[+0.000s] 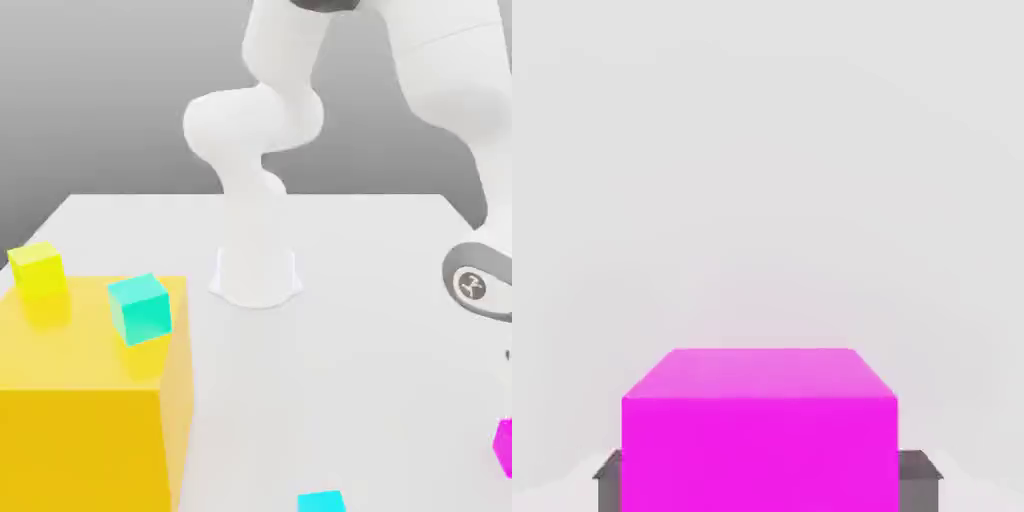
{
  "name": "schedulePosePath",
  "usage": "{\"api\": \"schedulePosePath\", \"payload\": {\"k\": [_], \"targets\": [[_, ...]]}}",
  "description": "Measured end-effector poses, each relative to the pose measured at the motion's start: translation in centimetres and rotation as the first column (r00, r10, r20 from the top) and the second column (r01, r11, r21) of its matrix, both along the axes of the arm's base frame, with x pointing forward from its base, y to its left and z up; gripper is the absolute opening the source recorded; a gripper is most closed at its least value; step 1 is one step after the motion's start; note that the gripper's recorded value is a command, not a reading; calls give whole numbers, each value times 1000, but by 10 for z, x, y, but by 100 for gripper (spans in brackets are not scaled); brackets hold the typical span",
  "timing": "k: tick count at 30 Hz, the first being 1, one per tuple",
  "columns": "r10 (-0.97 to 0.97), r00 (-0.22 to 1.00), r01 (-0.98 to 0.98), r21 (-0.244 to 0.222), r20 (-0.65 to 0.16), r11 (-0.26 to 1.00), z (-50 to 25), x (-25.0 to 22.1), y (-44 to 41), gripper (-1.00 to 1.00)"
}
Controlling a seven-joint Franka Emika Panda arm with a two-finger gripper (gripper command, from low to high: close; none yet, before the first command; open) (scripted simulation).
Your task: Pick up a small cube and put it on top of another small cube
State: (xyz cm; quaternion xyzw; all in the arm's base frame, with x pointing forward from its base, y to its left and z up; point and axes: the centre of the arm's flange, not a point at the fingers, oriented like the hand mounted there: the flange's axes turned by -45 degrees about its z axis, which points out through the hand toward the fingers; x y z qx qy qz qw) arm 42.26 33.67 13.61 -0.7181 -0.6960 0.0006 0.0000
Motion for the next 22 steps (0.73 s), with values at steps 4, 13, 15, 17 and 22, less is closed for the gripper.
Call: {"api": "schedulePosePath", "payload": {"k": [4,13,15,17,22], "targets": [[1,1000,-1,0,0,1000,20,0,1,-100],[-447,895,447,-6,3,895,89,80,-165,-100],[-560,828,560,-3,0,828,89,93,-215,-100],[-638,770,638,0,-1,770,66,102,-251,-100],[-657,754,657,0,-1,754,45,103,-261,100]]}}
